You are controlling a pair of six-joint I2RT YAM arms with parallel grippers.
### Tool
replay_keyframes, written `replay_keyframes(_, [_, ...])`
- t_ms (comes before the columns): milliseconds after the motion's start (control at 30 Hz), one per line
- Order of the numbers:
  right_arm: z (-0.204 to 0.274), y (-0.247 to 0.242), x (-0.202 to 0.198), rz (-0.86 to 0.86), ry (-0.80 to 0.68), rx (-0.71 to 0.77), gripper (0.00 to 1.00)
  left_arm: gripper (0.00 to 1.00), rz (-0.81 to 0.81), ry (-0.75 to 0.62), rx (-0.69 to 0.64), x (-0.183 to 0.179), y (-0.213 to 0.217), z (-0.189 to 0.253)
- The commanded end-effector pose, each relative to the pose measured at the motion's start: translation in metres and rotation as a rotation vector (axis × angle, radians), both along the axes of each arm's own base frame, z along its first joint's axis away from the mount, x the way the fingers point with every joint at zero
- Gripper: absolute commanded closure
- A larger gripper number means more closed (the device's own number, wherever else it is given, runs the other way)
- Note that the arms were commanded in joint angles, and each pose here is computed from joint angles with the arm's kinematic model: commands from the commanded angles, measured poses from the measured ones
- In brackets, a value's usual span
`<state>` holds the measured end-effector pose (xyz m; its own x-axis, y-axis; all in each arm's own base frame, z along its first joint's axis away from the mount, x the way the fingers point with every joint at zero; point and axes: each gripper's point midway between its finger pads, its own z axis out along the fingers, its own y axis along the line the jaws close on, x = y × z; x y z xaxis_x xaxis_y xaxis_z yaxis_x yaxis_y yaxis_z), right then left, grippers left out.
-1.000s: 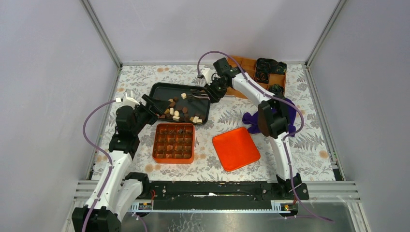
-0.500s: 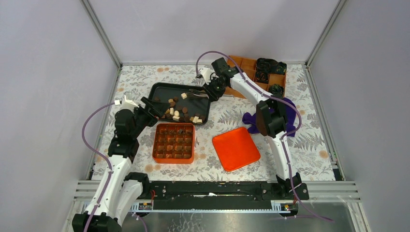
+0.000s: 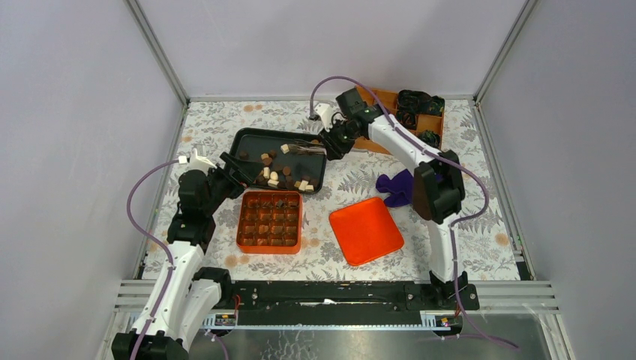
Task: Pack the chocolate
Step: Pick up the fake chocolate from the plate, then pick up the packing box from the center of the board.
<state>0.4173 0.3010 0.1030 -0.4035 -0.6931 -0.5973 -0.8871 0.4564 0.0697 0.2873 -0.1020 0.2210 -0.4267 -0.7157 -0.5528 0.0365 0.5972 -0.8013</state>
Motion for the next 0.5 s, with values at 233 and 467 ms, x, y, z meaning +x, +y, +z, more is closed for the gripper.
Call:
replay_keyframes(233, [0.095, 0.026, -0.066, 0.191, -0.014, 0.309, 0.84, 0.10, 0.026, -0.027, 0.128, 0.002, 0.013, 0.010])
replay_keyframes(467, [0.095, 0.046, -0.107, 0.318, 0.048, 0.347, 0.84, 0.10, 0.064, -0.015, 0.202, -0.001, 0.025, 0.010])
